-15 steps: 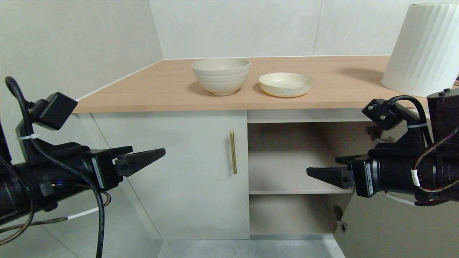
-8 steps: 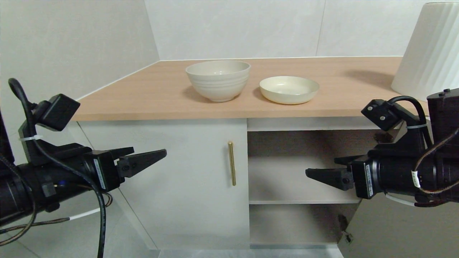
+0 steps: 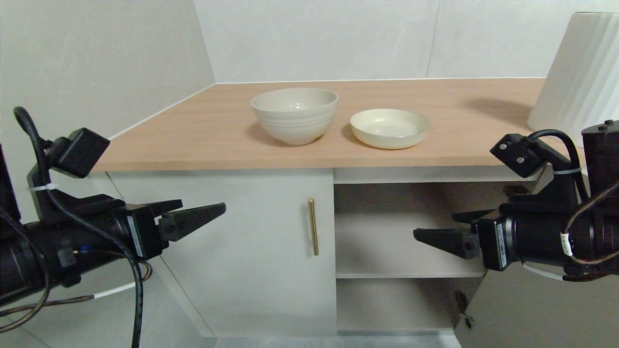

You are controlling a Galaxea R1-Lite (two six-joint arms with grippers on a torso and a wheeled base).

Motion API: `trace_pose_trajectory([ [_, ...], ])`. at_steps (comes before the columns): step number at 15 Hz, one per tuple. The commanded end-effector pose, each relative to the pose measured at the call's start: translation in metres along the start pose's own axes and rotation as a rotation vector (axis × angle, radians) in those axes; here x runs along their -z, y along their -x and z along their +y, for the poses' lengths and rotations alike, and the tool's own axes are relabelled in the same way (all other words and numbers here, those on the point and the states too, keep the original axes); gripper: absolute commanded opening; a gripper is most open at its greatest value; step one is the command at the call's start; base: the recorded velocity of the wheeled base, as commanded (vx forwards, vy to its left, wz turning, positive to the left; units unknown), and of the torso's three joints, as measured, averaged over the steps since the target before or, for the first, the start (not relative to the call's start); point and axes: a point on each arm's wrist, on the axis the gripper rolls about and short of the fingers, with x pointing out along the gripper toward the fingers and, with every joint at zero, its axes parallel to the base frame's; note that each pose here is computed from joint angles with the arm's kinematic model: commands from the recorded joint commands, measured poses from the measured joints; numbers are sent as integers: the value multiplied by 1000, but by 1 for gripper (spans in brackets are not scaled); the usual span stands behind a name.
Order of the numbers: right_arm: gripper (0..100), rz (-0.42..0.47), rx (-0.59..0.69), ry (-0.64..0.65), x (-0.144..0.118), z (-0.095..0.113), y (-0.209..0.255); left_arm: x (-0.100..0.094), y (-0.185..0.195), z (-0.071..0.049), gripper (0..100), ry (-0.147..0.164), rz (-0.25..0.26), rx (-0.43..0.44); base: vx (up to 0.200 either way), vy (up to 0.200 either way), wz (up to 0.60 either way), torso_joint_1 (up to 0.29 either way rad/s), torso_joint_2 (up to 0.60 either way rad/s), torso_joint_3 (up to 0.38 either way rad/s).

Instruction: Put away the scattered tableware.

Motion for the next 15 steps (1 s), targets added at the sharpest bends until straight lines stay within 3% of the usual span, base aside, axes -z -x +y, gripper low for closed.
trace_pose_trajectory([
  [1,100,-1,0,0,0,0,-1,1,-4,1,100,5,12,-1,0,0,0,119,-310,-305],
  [15,100,9,5,-3,0,-1,-9,6,-15,5,100,15,49,-9,0,0,0,171,-488,-293],
])
